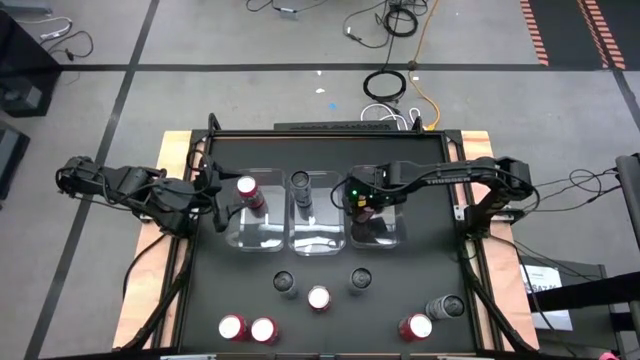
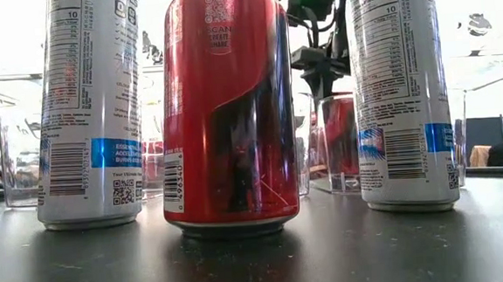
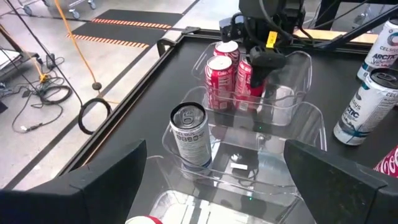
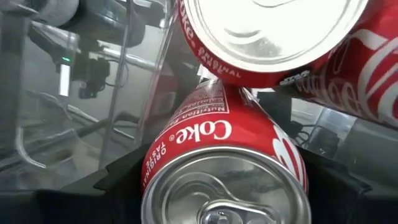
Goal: Sort soda cans
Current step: Put the right red soda can into the right transparent bin
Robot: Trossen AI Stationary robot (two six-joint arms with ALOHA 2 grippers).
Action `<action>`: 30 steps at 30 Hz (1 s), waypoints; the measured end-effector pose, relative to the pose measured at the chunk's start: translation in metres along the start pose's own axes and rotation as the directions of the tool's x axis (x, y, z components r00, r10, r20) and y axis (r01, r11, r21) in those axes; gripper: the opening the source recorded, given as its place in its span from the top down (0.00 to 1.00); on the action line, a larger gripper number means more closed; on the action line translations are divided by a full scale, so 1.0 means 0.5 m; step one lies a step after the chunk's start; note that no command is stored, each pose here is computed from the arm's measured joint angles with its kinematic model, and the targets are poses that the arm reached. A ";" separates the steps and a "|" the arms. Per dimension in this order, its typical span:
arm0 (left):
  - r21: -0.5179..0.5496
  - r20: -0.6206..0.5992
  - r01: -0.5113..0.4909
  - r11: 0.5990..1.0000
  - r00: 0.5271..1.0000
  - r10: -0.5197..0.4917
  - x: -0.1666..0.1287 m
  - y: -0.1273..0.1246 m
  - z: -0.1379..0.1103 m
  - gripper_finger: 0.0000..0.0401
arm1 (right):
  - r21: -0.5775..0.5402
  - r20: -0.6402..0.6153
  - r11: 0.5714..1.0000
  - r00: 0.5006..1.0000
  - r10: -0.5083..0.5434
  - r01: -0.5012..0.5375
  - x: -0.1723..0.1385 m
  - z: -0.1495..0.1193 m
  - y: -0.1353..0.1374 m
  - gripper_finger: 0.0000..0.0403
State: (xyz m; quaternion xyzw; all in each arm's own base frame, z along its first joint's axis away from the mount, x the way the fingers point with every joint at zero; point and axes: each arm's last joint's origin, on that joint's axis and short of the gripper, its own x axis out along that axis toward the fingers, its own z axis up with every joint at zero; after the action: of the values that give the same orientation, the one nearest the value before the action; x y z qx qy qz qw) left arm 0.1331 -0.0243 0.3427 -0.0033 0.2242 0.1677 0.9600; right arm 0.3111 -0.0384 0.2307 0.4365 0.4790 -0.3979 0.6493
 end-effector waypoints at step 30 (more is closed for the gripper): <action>0.003 -0.001 0.001 1.000 1.000 -0.001 0.000 0.000 0.000 0.03 | -0.004 -0.005 1.000 1.000 -0.011 0.010 0.023 0.000 0.009 0.14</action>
State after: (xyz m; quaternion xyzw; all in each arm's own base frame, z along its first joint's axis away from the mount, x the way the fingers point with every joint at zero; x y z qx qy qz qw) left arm 0.1331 -0.0244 0.3426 -0.0018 0.2250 0.1671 0.9599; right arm 0.3180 -0.0383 0.2206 0.4336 0.4838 -0.3992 0.6470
